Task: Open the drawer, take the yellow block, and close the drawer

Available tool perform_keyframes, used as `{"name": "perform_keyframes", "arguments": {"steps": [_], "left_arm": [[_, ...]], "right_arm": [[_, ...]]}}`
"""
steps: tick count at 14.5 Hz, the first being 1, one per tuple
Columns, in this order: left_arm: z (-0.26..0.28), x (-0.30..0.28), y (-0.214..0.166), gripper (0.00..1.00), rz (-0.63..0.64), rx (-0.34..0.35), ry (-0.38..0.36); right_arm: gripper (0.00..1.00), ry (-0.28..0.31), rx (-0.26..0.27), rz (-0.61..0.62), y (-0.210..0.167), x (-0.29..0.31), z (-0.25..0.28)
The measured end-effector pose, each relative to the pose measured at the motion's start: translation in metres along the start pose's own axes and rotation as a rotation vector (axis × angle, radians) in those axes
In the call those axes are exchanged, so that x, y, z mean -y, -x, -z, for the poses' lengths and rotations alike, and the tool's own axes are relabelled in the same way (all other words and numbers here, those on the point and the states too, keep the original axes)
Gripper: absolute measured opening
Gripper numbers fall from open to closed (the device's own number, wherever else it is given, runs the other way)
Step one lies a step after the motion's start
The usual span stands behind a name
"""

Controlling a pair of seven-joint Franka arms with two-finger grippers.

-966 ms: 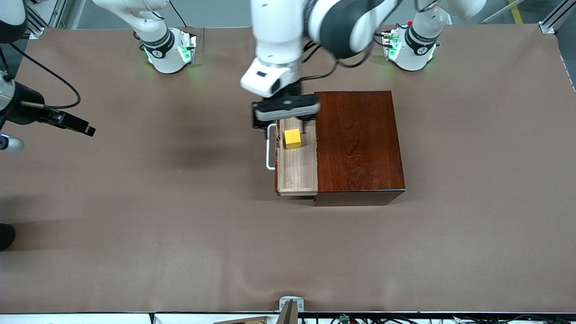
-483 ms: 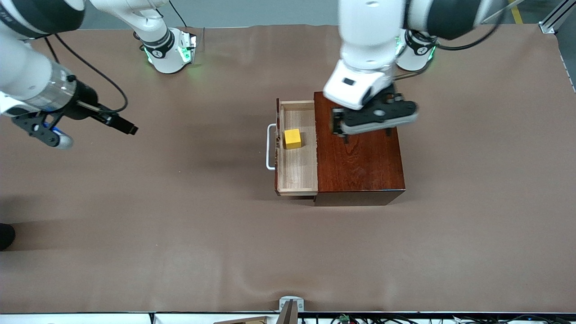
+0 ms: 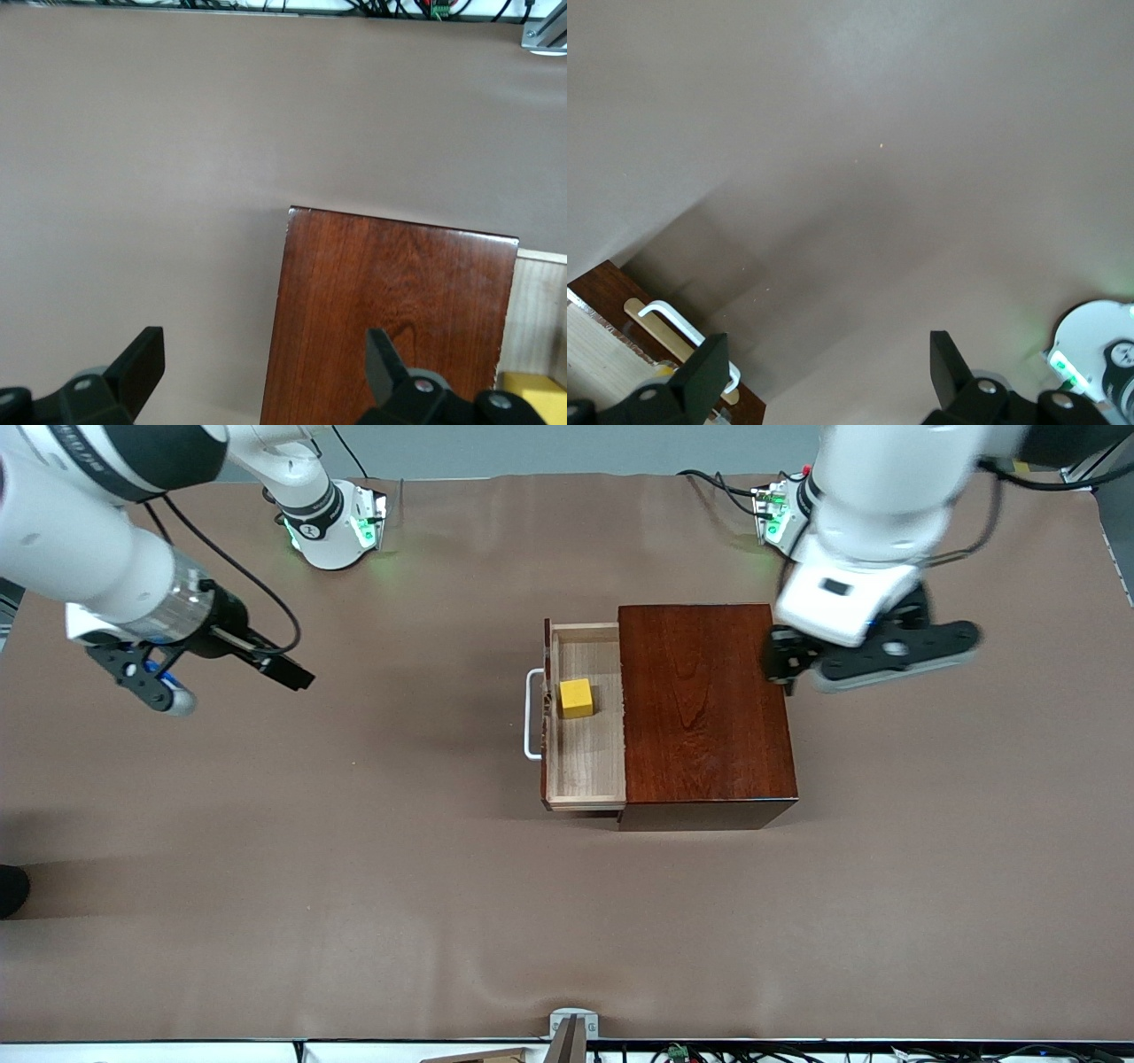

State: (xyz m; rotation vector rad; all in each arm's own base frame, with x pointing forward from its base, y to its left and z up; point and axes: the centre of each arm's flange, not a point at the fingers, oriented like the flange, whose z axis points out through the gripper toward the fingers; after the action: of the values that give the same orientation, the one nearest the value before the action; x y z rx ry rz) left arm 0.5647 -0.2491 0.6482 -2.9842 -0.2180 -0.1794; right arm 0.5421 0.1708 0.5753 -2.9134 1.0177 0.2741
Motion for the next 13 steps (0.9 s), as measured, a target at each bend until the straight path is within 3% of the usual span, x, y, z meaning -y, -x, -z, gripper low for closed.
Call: {"name": "perform_keyframes", "arguments": {"steps": [3, 7, 13], "left_arm": [[-0.004, 0.048, -0.018, 1.0, -0.012, 0.054, 0.073], [-0.022, 0.093, -0.025, 1.0, -0.15, 0.094, 0.079], [-0.039, 0.139, -0.016, 1.0, -0.16, 0.12, 0.075]], "right_arm": [[1.0, 0.007, -0.003, -0.064, 0.025, 0.025, -0.013], [1.0, 0.007, -0.013, -0.156, 0.059, 0.061, -0.035], [1.0, -0.016, -0.022, -0.312, 0.114, 0.118, -0.083]]}}
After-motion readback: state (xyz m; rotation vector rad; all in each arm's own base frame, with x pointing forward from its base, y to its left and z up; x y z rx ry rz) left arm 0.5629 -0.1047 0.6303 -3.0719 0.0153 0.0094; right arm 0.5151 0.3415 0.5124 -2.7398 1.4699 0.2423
